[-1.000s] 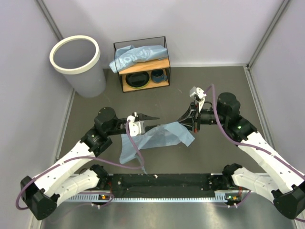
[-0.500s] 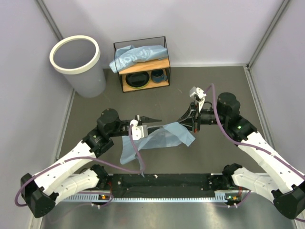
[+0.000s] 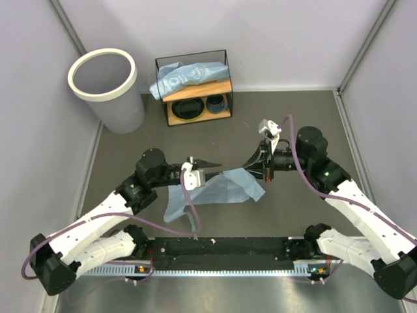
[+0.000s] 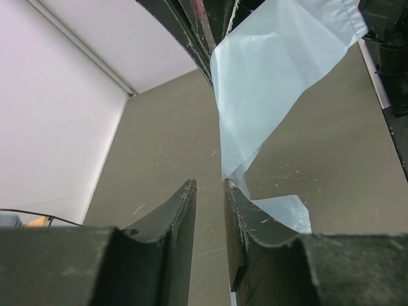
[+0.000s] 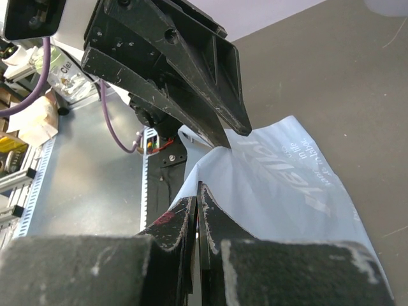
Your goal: Put the trash bags into the trash bin
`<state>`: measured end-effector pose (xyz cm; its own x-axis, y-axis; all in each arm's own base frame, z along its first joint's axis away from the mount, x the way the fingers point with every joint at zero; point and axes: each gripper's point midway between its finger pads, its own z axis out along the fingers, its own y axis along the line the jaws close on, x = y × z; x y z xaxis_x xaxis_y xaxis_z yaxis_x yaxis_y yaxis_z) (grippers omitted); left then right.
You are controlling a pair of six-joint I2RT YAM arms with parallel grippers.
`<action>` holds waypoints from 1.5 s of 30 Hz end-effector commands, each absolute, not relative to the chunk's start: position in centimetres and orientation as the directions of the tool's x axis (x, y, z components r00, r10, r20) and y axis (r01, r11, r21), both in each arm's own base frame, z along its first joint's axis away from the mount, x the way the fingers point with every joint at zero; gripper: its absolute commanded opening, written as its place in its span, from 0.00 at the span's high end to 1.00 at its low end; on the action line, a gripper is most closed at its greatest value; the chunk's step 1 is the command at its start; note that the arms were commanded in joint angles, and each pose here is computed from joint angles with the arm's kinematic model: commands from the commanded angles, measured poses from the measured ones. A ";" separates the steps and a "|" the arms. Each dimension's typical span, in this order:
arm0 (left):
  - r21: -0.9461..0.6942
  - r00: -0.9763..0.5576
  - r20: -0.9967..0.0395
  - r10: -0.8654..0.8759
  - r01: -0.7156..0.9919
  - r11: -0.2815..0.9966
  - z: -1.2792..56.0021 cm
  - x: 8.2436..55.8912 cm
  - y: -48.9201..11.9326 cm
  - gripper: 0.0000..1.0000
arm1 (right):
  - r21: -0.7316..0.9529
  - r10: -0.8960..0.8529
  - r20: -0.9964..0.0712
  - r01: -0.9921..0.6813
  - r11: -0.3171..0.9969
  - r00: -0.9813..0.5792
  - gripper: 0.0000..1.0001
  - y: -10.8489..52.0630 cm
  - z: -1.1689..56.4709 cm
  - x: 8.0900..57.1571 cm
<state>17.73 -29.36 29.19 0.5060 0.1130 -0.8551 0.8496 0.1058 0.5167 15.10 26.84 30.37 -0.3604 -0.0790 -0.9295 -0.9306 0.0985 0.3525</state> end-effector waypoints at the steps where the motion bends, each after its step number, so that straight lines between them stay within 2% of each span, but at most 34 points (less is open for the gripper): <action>1: 0.536 0.531 -0.844 0.069 0.835 0.123 30.8 17.8 -29.9 0.71 | 0.327 -0.073 -0.941 -0.943 0.057 -0.331 1.00 27.2 30.8 14.7; 8: 0.544 0.542 -0.839 0.052 0.831 0.116 31.4 17.6 -30.2 0.71 | 0.330 -0.075 -0.939 -0.942 0.059 -0.334 1.00 27.3 30.7 14.8; 15: 0.553 0.553 -0.833 0.040 0.827 0.102 31.4 17.1 -31.0 0.61 | 0.341 -0.070 -0.936 -0.938 0.065 -0.345 1.00 27.4 30.8 15.0; 23: 0.550 0.551 -0.834 0.032 0.824 0.139 32.4 17.5 -31.2 0.61 | 0.342 -0.080 -0.935 -0.938 0.052 -0.345 1.00 27.3 30.4 14.6; 30: 0.528 0.522 -0.849 0.081 0.836 0.149 31.0 18.1 -30.9 0.64 | 0.338 -0.081 -0.937 -0.941 0.030 -0.339 1.00 27.2 30.7 14.0; 36: 0.546 0.543 -0.838 0.058 0.834 0.080 30.4 17.0 -31.3 0.70 | 0.336 -0.091 -0.937 -0.942 0.018 -0.337 1.00 27.0 30.7 13.7; 42: 0.474 0.474 -0.880 -0.013 0.880 -0.017 31.2 15.3 -32.4 0.72 | 0.342 -0.097 -0.934 -0.939 0.026 -0.343 1.00 27.4 30.4 14.4; 45: 0.423 0.423 -0.906 0.002 0.906 -0.003 30.9 15.9 -32.9 0.76 | 0.339 -0.093 -0.936 -0.941 0.018 -0.339 1.00 27.6 30.7 14.6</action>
